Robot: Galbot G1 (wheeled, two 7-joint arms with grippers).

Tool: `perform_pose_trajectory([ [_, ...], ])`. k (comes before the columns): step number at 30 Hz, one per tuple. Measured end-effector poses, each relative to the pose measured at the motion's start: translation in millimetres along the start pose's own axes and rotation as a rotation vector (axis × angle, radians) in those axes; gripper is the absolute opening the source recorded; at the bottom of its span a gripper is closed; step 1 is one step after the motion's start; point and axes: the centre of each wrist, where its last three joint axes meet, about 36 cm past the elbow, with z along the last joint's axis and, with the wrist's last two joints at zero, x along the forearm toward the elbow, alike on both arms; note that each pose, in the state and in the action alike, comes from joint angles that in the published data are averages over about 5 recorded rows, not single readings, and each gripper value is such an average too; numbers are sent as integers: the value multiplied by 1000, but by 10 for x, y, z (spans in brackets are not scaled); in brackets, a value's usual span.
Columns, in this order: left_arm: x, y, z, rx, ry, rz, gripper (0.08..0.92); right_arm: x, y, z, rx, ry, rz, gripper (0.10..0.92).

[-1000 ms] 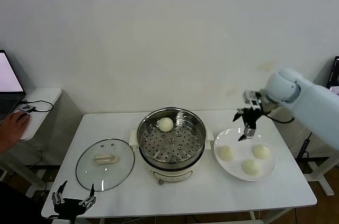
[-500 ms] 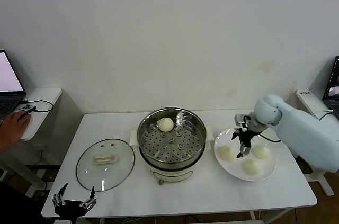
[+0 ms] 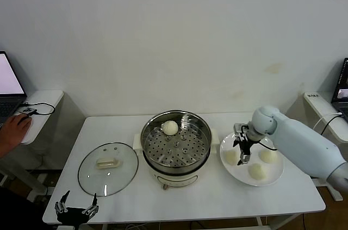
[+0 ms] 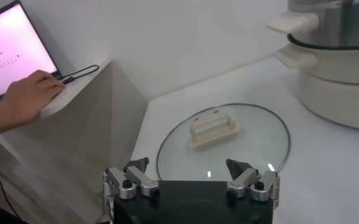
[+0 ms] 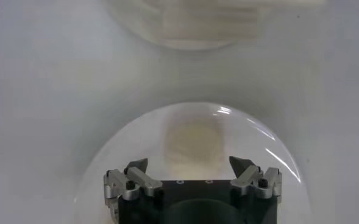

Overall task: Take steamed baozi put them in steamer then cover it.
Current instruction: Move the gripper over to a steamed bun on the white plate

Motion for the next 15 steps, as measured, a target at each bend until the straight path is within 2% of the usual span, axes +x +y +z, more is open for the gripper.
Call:
perform_pose_trajectory([
  [15, -67, -13, 78, -2, 19, -1, 823, -214, -61, -19, -8, 17, -4, 823],
])
